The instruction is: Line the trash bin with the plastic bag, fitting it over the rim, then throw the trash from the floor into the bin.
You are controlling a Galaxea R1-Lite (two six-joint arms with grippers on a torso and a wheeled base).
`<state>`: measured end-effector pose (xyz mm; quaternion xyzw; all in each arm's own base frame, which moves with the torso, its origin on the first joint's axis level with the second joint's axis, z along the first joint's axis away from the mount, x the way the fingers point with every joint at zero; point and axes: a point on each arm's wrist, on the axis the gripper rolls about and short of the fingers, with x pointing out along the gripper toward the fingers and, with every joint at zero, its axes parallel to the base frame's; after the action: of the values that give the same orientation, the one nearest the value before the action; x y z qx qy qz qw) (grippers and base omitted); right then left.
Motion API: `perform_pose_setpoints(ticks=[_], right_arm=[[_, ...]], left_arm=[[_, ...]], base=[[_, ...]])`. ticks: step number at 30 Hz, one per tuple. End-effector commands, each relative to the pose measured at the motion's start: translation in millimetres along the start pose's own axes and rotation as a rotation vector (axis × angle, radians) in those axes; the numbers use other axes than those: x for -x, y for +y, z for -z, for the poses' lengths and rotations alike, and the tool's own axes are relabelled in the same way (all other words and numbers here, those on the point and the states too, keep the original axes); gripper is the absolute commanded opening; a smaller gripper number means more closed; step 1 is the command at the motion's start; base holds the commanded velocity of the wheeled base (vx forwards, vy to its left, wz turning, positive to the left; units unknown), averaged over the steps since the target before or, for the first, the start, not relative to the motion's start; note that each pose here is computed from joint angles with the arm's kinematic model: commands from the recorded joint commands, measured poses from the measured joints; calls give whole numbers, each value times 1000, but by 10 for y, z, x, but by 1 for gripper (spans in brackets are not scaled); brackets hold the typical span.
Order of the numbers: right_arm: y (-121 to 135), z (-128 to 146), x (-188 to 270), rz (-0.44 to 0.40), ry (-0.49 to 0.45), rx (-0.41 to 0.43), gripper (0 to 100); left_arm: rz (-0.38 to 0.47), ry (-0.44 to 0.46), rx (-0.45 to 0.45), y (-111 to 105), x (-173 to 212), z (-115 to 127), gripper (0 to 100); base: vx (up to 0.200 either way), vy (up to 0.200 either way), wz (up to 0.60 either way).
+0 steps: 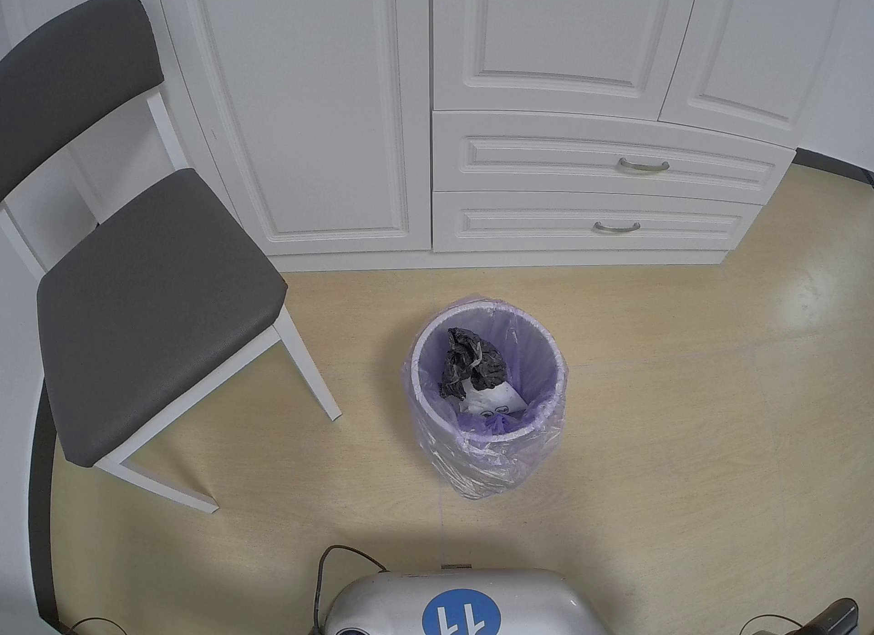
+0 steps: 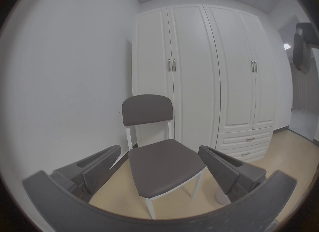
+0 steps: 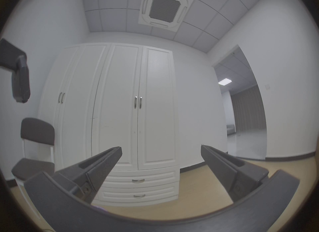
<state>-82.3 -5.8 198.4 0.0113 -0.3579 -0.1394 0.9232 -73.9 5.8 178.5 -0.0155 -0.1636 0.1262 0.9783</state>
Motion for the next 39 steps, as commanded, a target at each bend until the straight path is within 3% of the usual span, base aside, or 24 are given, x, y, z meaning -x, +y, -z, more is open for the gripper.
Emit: perform_pose_setpoints(ticks=[1, 10, 22, 25, 34, 39], right_arm=[[-5, -136, 12, -11, -51, 91, 100], [28, 92, -21, -54, 33, 104, 100], [29, 466, 67, -60, 136, 111, 100], [28, 546, 81, -44, 162, 74, 100], [19, 653, 105, 6, 189, 53, 100], [13, 729, 134, 26, 137, 52, 100]], left_arm=[[3, 16, -3, -18, -54, 230, 100], [94, -39, -8, -69, -155, 519, 100], [97, 13, -20, -76, -175, 686, 100], [97, 10, -20, -78, -179, 715, 100], [99, 27, -25, -81, -186, 807, 100], [99, 34, -26, -81, -187, 830, 100]], base=[[0, 0, 0], [0, 0, 0], [0, 0, 0], [0, 0, 0], [0, 0, 0], [0, 0, 0]])
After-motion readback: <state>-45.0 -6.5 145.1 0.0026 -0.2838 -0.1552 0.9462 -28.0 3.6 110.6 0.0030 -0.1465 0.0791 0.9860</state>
